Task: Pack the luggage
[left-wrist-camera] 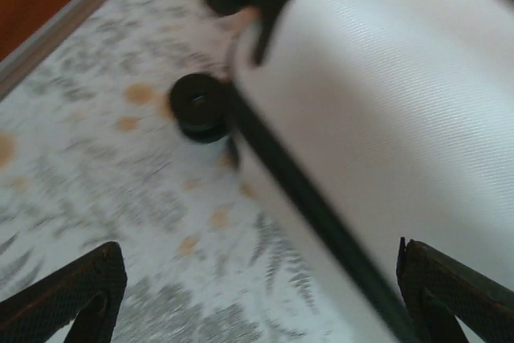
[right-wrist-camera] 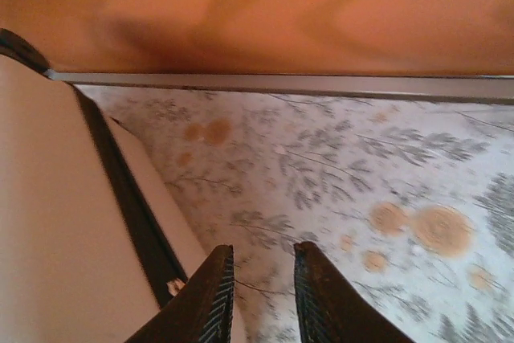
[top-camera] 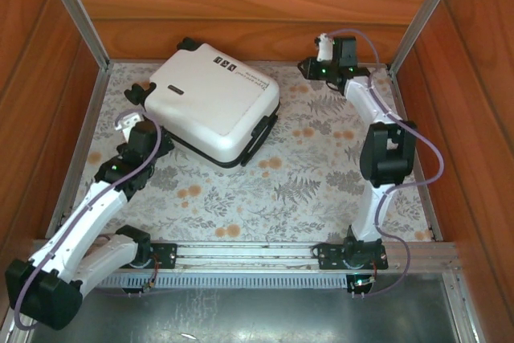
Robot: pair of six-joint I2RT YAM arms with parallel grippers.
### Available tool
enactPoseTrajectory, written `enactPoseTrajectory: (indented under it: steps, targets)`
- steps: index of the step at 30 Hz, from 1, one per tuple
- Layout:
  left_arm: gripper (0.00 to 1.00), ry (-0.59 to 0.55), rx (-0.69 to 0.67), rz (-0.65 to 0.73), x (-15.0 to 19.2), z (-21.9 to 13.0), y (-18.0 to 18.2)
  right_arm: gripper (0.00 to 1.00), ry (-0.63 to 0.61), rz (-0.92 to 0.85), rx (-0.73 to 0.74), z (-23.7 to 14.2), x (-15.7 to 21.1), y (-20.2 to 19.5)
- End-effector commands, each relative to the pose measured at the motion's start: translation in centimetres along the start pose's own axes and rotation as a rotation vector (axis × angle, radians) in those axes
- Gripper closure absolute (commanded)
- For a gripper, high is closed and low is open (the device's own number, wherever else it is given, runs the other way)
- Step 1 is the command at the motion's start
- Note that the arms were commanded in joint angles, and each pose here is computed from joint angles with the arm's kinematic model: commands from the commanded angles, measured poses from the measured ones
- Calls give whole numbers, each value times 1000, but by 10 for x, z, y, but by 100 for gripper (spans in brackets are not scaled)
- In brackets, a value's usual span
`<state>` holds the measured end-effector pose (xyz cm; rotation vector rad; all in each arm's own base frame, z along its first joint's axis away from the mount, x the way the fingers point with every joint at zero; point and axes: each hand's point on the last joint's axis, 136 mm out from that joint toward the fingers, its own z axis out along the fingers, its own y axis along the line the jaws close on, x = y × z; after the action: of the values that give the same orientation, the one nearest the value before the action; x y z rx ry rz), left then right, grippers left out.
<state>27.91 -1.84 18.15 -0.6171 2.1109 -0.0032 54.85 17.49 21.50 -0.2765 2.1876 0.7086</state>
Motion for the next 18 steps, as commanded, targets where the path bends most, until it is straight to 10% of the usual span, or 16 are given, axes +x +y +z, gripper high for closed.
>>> enactPoseTrajectory:
  steps: [1, 9, 18]
  targets:
    - [12, 8, -162, -160, 21, 5, 46, 75, 148, 78, -145, 18, 28, 29]
    - [13, 193, -216, -232, 58, 48, 60, 73, 304, 77, -268, 65, 66, 82]
    - [12, 172, -179, -282, 13, 78, 58, 76, 306, -182, -608, 36, 111, 182]
